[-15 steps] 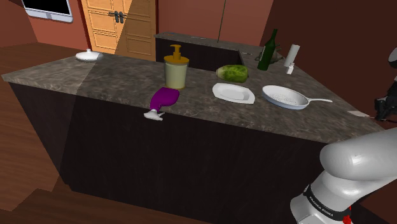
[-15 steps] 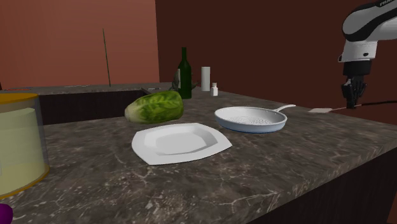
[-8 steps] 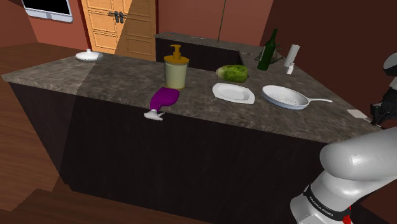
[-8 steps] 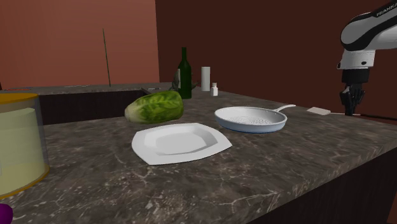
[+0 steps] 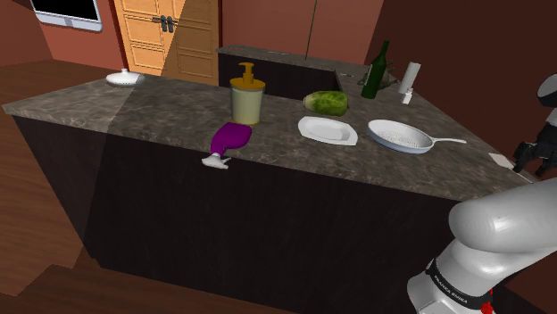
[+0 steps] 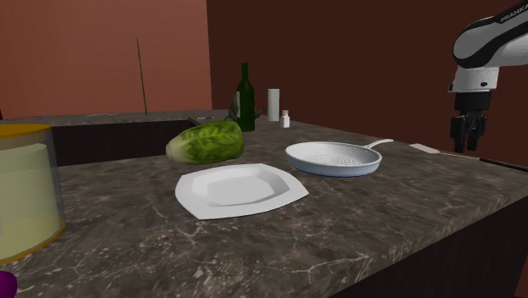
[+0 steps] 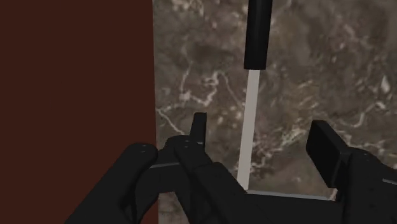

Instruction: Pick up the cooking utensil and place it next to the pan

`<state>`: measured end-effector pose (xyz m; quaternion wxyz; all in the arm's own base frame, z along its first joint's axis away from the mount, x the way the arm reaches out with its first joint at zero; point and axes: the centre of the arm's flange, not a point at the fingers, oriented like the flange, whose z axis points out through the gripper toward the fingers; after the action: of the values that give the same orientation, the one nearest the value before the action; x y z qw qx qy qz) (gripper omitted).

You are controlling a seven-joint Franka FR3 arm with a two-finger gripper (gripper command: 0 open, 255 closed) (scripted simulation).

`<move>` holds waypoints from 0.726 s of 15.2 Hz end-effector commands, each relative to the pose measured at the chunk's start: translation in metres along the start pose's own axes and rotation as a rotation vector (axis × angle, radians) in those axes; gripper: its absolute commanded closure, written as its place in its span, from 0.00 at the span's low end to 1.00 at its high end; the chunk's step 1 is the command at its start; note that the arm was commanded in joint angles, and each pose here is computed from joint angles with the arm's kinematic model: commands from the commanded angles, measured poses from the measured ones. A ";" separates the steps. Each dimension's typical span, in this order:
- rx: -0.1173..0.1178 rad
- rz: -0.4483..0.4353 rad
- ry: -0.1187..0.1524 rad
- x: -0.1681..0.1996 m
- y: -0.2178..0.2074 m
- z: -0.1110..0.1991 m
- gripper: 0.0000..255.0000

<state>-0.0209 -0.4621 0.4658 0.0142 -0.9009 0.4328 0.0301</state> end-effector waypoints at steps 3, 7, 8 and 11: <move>0.000 0.000 0.000 0.000 0.000 0.000 0.00; 0.000 0.000 0.000 0.000 0.000 -0.040 0.00; 0.000 0.000 0.000 0.000 0.000 -0.050 0.00; 0.000 0.000 0.000 0.000 0.000 -0.050 0.00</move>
<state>-0.0193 -0.4648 0.5144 0.0140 -0.9009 0.4328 0.0299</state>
